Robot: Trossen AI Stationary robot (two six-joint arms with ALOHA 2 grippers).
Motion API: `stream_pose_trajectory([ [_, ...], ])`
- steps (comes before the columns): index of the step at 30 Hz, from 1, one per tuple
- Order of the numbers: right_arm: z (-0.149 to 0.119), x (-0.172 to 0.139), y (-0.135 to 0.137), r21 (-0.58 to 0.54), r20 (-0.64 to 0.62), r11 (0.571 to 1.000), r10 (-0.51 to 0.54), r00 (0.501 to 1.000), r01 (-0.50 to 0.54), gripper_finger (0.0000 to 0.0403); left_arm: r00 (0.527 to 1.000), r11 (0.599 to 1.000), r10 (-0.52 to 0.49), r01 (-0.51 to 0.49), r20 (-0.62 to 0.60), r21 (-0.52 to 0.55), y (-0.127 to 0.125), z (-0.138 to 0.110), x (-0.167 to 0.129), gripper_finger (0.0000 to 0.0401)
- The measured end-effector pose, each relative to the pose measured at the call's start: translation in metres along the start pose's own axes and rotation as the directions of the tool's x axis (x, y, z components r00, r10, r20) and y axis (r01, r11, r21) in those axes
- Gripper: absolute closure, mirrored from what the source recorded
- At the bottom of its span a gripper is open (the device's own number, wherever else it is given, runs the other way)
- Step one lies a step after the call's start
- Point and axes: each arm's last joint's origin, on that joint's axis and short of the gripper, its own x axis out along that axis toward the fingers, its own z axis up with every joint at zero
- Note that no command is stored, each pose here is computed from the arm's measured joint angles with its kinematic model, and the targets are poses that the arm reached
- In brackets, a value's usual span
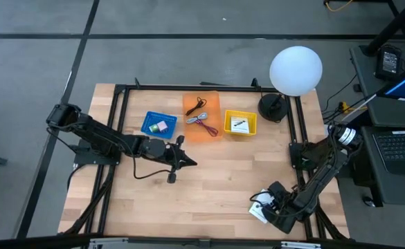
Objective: Pick and place items into bin
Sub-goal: Put the white USB box into the yellow bin
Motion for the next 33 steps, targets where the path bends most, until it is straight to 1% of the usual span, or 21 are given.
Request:
stream_pose_trajectory([
  [5,0.003,0.009,-0.001,0.015,-0.018,0.999,0.04,0.999,-0.04,0.0403,1.0,1.0,0.0,0.0,-0.003,0.0,0.0,0.0,0.0,0.0397],
  [11,0.006,0.016,-0.004,0.053,-0.017,0.998,0.03,0.999,-0.029,0.0403,1.0,1.0,0.0,0.0,-0.003,0.001,0.0,0.0,0.0,0.0397],
  [16,0.006,0.016,-0.004,0.135,-0.02,0.99,0.036,0.999,-0.033,0.0403,1.0,1.0,0.0,0.0,-0.003,0.001,0.0,0.0,0.0,0.0397],
  [19,0.006,0.017,-0.002,0.183,-0.01,0.982,0.059,0.998,-0.056,0.0403,1.0,1.0,0.0,0.0,-0.003,0.001,0.0,0.0,0.0,0.0397],
  [26,0.014,0.018,0.007,0.288,0.124,0.939,0.159,0.979,-0.189,0.0403,1.0,1.0,0.0,0.0,-0.003,0.001,0.0,0.0,0.0,0.0397],
  [29,0.023,0.018,0.01,0.317,0.193,0.919,0.178,0.965,-0.233,0.0403,1.0,1.0,0.0,0.0,-0.003,0.001,0.0,0.0,0.0,0.0398],
  [33,0.035,0.019,0.011,0.342,0.253,0.907,0.162,0.954,-0.245,0.0403,1.0,1.0,0.0,0.0,-0.003,0.001,0.0,0.0,0.0,0.0396],
])
